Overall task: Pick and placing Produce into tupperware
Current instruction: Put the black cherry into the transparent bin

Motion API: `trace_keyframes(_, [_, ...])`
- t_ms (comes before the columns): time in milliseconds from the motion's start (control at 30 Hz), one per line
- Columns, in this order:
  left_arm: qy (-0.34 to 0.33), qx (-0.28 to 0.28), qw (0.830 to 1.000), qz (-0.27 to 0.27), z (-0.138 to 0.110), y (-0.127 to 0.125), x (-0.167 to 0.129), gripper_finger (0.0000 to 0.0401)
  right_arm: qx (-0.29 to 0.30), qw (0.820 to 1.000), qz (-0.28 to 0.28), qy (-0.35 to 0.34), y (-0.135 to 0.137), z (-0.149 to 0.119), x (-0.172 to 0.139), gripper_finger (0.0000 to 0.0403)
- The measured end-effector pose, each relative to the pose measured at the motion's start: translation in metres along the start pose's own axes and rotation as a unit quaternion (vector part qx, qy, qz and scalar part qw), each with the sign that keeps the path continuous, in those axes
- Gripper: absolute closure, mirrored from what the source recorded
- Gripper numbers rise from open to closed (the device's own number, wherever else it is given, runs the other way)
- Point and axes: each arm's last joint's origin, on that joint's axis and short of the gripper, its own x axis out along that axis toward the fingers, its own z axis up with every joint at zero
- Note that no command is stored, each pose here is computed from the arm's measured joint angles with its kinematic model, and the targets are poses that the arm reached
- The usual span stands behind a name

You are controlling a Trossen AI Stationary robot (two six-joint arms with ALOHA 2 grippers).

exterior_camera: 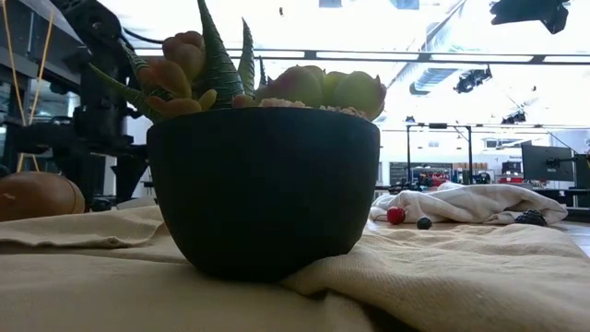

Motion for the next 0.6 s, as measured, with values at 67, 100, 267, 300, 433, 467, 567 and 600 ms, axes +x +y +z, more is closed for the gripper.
trace_keyframes(67, [-0.004, -0.003, 1.0, 0.011, 0.0014, 0.0015, -0.0001, 0.0178, 0.0, 1.0, 0.0, 0.0, 0.0, -0.0001, 0.0, 0.0308])
trace_keyframes(100, [-0.01, -0.003, 1.0, 0.015, 0.0026, 0.0026, -0.0009, 0.0178, 0.0, 1.0, 0.0, 0.0, 0.0, -0.0001, 0.0, 0.0308])
trace_keyframes(267, [-0.015, -0.003, 1.0, 0.019, 0.0039, 0.0038, -0.0024, 0.0178, 0.002, 1.0, 0.0, 0.0, 0.0, 0.0, 0.0, 0.0308])
trace_keyframes(300, [-0.015, -0.003, 1.0, 0.019, 0.0039, 0.0038, -0.0024, 0.0178, 0.002, 1.0, 0.0, 0.0, 0.0, -0.0001, 0.0, 0.0308])
trace_keyframes(433, [-0.013, -0.003, 1.0, 0.016, 0.0034, 0.0034, -0.0023, 0.0178, 0.002, 1.0, 0.0, 0.0, 0.0, -0.0001, 0.0, 0.0308])
trace_keyframes(467, [-0.013, -0.002, 1.0, 0.015, 0.0034, 0.0033, -0.0023, 0.0178, 0.0, 1.0, 0.0, 0.0, 0.0, 0.0, 0.0, 0.0308])
trace_keyframes(567, [-0.013, -0.002, 1.0, 0.015, 0.0034, 0.0032, -0.0023, 0.0185, 0.0, 1.0, -0.002, -0.001, -0.0001, 0.0, 0.0, 0.0308])
trace_keyframes(600, [-0.014, -0.002, 1.0, 0.014, 0.0034, 0.0032, -0.0023, 0.019, 0.0, 1.0, -0.001, -0.001, -0.0001, 0.0, 0.0, 0.0308])
